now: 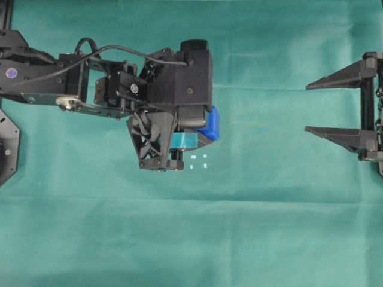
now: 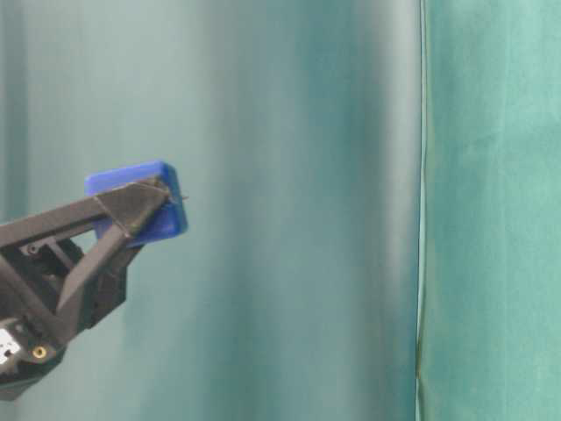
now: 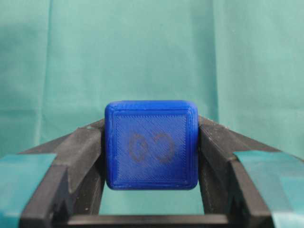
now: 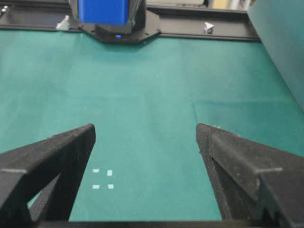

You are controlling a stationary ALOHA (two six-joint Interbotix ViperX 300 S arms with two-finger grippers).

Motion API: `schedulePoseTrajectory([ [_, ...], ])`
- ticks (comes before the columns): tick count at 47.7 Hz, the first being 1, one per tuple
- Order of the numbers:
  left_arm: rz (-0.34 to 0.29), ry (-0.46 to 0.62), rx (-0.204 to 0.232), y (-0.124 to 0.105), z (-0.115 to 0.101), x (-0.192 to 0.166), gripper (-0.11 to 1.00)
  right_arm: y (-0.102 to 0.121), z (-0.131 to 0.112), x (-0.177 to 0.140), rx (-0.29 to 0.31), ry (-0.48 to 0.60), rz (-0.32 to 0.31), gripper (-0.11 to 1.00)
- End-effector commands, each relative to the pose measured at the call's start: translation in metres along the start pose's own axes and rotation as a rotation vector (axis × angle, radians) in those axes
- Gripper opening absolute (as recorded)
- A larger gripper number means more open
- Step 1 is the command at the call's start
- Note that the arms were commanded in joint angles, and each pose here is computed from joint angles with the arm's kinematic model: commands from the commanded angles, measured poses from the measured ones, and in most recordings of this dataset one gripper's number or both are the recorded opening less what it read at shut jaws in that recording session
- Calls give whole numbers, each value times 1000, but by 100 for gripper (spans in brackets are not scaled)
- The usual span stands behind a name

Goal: Handover the blue block to the right arm after grasping it with the left arm, then place it in the designated position.
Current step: 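Raise the held cube with the left gripper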

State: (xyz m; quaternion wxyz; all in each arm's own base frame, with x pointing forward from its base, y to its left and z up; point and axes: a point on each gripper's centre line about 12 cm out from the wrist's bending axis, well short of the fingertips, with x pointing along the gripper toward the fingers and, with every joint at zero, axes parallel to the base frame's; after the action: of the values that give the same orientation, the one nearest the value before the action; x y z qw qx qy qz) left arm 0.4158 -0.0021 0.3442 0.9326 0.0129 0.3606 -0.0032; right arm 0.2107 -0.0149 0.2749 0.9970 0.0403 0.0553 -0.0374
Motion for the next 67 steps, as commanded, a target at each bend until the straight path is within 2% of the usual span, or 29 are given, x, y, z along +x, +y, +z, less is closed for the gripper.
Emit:
schedulePoseTrajectory([
  [1, 8, -53, 9, 3, 15, -19, 47, 0, 9, 2, -1, -22, -1, 94],
  [5, 8, -52, 21, 3, 14, -19, 47, 0, 9, 2, -1, -22, -1, 94],
  [67, 8, -49, 20, 3, 13, -19, 47, 0, 8, 2, -1, -16, -2, 94],
])
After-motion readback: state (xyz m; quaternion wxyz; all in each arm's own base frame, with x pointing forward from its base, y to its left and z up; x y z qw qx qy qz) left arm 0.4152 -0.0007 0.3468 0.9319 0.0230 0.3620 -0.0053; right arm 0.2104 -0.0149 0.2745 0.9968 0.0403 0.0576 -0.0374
